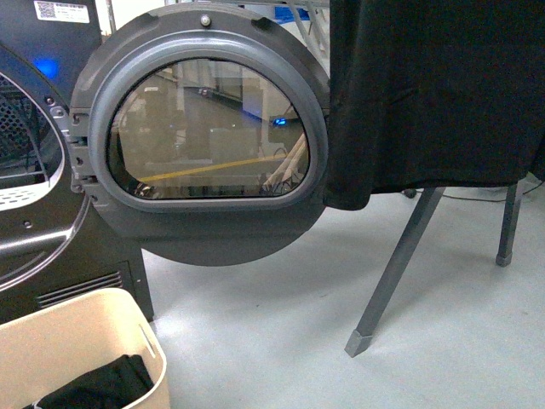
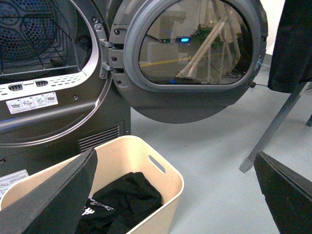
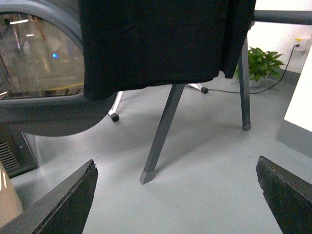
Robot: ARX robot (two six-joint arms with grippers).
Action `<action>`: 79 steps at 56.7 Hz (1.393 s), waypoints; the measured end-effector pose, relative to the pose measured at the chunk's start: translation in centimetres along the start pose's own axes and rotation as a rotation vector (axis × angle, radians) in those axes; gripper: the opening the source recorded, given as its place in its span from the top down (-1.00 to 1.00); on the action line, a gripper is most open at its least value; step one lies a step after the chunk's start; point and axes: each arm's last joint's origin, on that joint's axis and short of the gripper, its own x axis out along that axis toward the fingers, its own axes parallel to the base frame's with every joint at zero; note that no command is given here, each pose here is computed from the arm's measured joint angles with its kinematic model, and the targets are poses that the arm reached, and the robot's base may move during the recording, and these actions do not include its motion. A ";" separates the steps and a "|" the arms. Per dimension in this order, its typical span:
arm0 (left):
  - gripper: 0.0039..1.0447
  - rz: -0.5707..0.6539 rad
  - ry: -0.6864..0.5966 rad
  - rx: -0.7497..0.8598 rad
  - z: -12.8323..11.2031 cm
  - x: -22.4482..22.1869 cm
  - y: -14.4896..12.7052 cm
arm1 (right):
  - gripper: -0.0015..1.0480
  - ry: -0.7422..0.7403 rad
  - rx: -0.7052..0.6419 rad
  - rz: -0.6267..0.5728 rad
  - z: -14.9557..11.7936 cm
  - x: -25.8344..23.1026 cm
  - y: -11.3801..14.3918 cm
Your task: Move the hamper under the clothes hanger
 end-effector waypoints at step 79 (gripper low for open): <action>-0.88 0.001 0.000 0.000 0.0 0.0 0.0 | -0.85 0.000 0.000 0.001 0.0 0.0 0.0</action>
